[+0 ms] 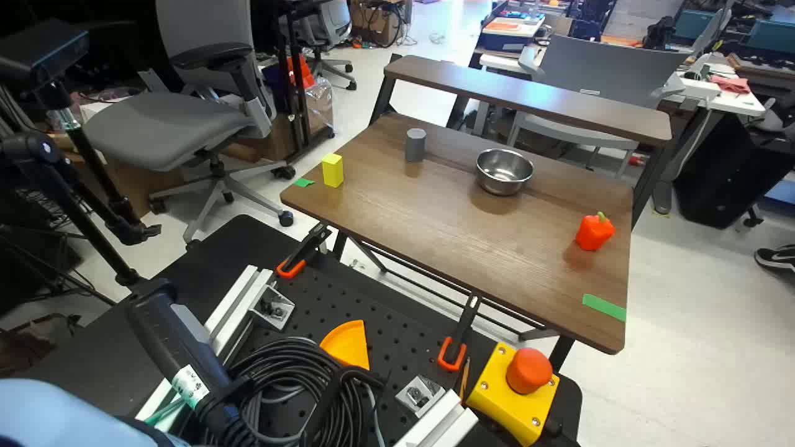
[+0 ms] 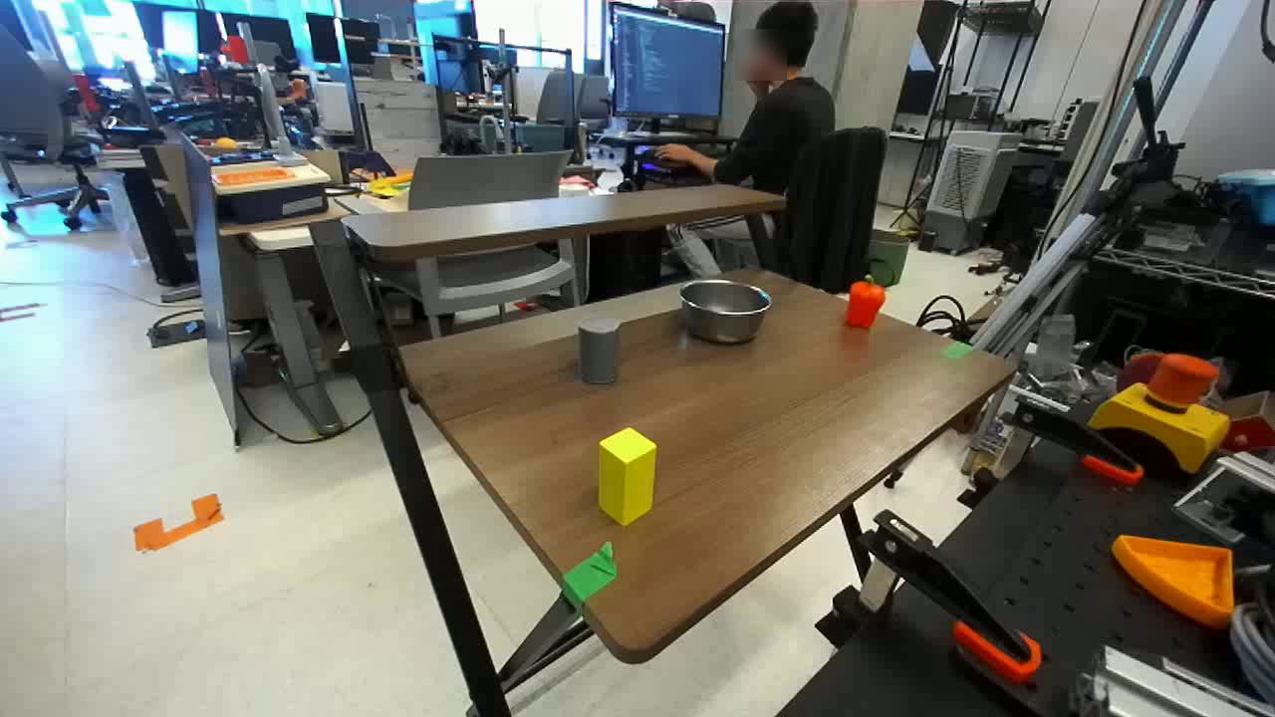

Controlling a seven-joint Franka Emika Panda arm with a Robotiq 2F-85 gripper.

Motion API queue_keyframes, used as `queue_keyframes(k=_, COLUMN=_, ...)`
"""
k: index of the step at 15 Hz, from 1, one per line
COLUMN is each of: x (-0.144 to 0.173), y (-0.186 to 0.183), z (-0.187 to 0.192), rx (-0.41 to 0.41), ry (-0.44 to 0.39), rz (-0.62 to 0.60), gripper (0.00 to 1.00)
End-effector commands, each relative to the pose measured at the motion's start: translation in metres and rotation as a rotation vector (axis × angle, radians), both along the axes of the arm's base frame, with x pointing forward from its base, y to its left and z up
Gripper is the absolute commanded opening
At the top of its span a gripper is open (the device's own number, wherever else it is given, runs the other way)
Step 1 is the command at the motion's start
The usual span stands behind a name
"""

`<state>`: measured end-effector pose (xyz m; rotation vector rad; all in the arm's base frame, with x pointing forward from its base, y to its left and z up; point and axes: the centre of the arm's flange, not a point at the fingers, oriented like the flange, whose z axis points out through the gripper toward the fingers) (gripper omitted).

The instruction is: Pick up the bell pepper, then place it in the bowl

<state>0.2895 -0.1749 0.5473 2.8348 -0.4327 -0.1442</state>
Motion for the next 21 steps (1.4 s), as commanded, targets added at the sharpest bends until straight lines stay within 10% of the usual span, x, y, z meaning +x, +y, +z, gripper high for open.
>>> queue_keyframes(k=1, x=0.0, y=0.0, z=0.0, rx=0.0, ry=0.0, rz=0.0, gripper=1.0)
queue_keyframes(k=7, x=0.0, y=0.0, z=0.0, rx=0.0, ry=-0.001, rz=0.0, gripper=1.0)
queue_keyframes(k=21, x=0.223, y=-0.031, z=-0.145, rx=0.11, ry=0.169, rz=-0.392, gripper=1.0)
